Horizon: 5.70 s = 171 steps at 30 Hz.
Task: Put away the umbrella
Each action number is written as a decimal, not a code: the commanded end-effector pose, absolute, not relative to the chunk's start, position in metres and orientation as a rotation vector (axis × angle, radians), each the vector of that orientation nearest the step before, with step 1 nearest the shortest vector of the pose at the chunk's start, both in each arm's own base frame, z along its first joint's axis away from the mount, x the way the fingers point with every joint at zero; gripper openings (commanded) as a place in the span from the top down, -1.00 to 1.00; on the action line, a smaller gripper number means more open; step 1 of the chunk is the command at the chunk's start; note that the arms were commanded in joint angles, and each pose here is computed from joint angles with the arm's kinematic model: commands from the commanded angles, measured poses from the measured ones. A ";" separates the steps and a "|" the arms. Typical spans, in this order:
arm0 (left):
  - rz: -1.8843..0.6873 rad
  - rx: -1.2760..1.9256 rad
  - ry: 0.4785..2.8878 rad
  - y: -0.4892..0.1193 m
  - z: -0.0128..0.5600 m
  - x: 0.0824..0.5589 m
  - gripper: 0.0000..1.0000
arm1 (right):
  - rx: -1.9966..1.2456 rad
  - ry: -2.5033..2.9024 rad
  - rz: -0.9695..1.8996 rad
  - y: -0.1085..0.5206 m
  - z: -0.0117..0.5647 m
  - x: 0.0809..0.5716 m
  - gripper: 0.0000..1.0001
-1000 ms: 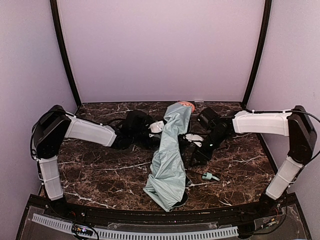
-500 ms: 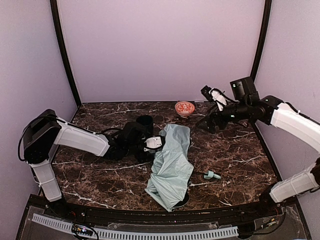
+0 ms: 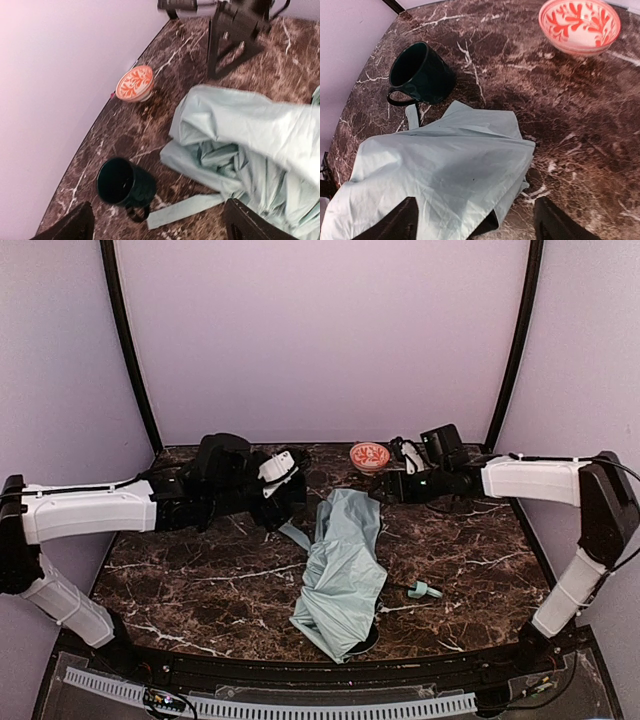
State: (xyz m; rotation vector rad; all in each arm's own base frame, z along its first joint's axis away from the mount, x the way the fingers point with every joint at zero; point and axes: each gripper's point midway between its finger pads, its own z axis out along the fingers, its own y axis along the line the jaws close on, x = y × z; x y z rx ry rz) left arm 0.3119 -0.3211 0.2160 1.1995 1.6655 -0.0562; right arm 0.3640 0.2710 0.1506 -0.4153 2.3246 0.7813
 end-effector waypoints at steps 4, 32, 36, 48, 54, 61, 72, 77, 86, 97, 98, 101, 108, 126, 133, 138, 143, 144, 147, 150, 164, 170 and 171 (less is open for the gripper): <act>-0.557 0.971 1.854 -0.387 0.217 0.325 -0.87 | -0.524 2.357 1.060 0.320 0.134 0.345 -0.19; -0.416 1.196 2.053 -0.345 0.088 0.268 -0.64 | -0.655 2.397 0.863 0.317 0.081 0.274 0.50; -0.538 1.274 1.981 -0.349 0.125 0.247 -0.85 | -0.661 2.406 0.787 0.290 0.097 0.263 -0.09; -0.766 0.958 2.127 -0.357 0.164 0.324 -0.75 | -0.581 2.319 0.906 0.295 0.150 0.353 -0.99; -0.695 1.042 2.052 -0.364 0.176 0.336 -0.66 | -0.705 2.398 0.792 0.273 0.134 0.305 -0.92; -0.525 1.448 1.570 -0.365 0.214 0.240 -0.54 | -0.711 2.583 0.714 0.268 0.107 0.239 -0.73; -0.541 1.993 1.152 -0.380 0.161 0.092 -0.76 | -0.655 2.606 0.709 0.262 0.080 0.219 -0.67; -0.402 1.923 1.205 -0.404 0.154 0.114 -0.77 | -0.354 2.579 0.582 0.233 0.088 0.233 -0.76; -0.816 1.628 1.265 -0.400 0.226 0.113 -0.72 | -0.121 2.505 0.620 0.202 0.090 0.219 -0.82; -0.493 1.610 1.807 -0.422 0.136 0.232 -0.93 | -0.045 2.580 0.713 0.219 0.059 0.217 -0.26; -0.473 1.636 1.829 -0.420 0.124 0.232 -0.92 | -0.030 2.593 0.725 0.219 0.054 0.213 -0.19; -0.463 1.724 1.879 -0.409 0.091 0.222 -0.90 | 0.006 2.613 0.748 0.219 0.042 0.197 -0.13; -0.295 1.796 1.966 -0.389 0.035 0.228 -0.83 | 0.079 2.662 0.677 0.209 0.016 0.182 0.00; -0.195 1.990 1.869 -0.376 -0.009 0.216 0.05 | -0.120 2.713 0.149 0.208 0.013 0.200 0.47; -0.147 1.771 1.783 -0.413 0.036 0.286 1.00 | -0.171 2.484 0.171 0.216 0.071 0.268 0.21; -0.070 1.657 1.645 -0.441 0.089 0.340 1.00 | -0.199 2.416 0.181 0.203 0.107 0.295 -0.58; 0.041 1.513 1.509 -0.463 0.161 0.379 1.00 | -0.169 2.294 0.240 0.180 0.164 0.303 -0.99; 0.072 1.475 1.477 -0.466 0.180 0.387 1.00 | -0.157 2.265 0.253 0.176 0.177 0.304 -0.99; 0.169 1.372 1.382 -0.471 0.232 0.406 1.00 | -0.122 2.182 0.273 0.167 0.209 0.307 -0.99; 0.318 1.269 1.288 -0.470 0.267 0.416 1.00 | -0.098 2.145 0.276 0.162 0.224 0.307 -0.99; 0.330 1.553 1.388 -0.468 0.121 0.305 1.00 | -0.016 2.117 0.378 0.163 0.220 0.301 -0.99; -0.014 1.754 1.577 -0.465 0.067 0.247 0.89 | -0.138 2.151 0.561 0.195 0.191 0.291 -0.99; -0.062 1.782 1.599 -0.464 0.061 0.239 0.83 | -0.186 2.162 0.588 0.202 0.190 0.290 -0.99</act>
